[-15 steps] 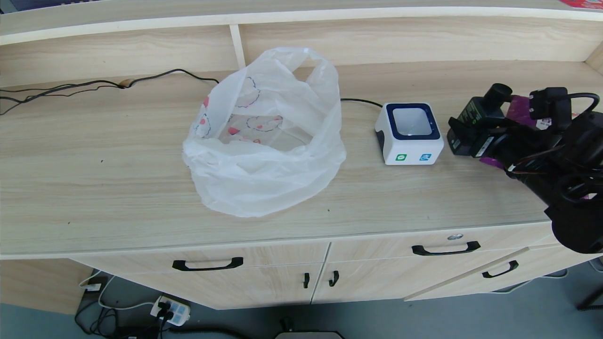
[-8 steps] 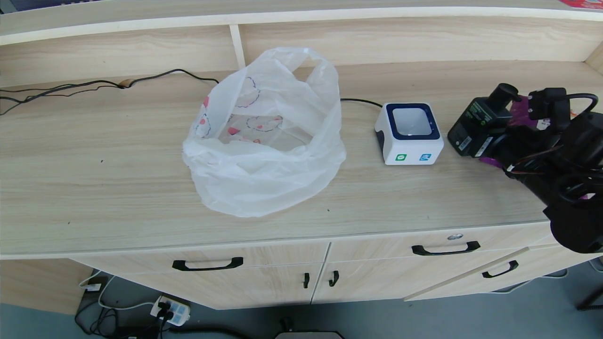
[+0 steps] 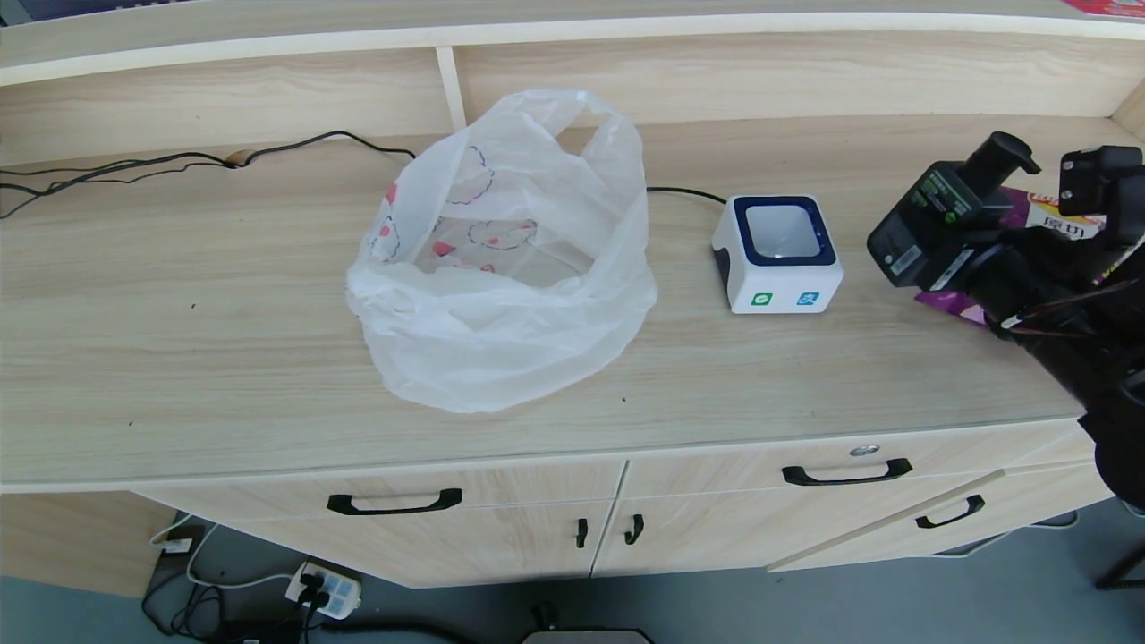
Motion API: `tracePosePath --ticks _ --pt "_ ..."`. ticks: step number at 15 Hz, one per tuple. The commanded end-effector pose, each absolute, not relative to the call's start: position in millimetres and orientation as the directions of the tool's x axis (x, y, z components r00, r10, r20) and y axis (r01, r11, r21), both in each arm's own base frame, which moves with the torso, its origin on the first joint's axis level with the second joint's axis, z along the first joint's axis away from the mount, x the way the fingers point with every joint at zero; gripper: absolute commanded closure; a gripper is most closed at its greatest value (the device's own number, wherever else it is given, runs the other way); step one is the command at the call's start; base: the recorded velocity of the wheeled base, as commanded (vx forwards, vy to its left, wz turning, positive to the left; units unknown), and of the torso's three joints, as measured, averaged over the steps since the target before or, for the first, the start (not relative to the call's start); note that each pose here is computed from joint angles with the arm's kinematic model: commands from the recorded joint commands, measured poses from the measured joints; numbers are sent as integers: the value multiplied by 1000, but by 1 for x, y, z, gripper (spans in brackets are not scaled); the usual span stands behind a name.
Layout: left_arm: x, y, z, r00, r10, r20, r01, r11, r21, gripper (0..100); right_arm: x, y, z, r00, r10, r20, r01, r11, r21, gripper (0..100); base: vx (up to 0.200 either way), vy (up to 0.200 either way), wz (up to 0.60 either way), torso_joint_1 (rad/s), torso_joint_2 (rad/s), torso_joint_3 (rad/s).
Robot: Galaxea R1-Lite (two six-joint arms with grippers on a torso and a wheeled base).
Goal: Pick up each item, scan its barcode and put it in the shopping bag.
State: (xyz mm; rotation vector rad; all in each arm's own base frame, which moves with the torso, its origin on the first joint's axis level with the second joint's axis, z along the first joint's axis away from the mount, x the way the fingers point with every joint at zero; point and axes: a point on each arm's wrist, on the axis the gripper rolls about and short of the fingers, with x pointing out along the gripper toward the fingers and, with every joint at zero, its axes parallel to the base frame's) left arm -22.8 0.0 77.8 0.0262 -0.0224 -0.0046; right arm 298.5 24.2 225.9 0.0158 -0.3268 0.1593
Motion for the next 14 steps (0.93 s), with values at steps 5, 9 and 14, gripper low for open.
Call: tracePosePath --ticks 5,9,14 --pt "-23 0 78 1000 -5 21 4 1000 26 0 164 76 221 823 464 327 -517 851 96 100 0 0 0 0 0 0" --pt "-23 0 78 1000 -5 20 4 1000 28 0 127 96 223 695 623 358 -712 665 225 100 0 0 0 0 0 0" --pt "-23 0 78 1000 -5 21 4 1000 28 0 133 143 254 559 716 419 -828 452 333 100 0 0 0 0 0 0"
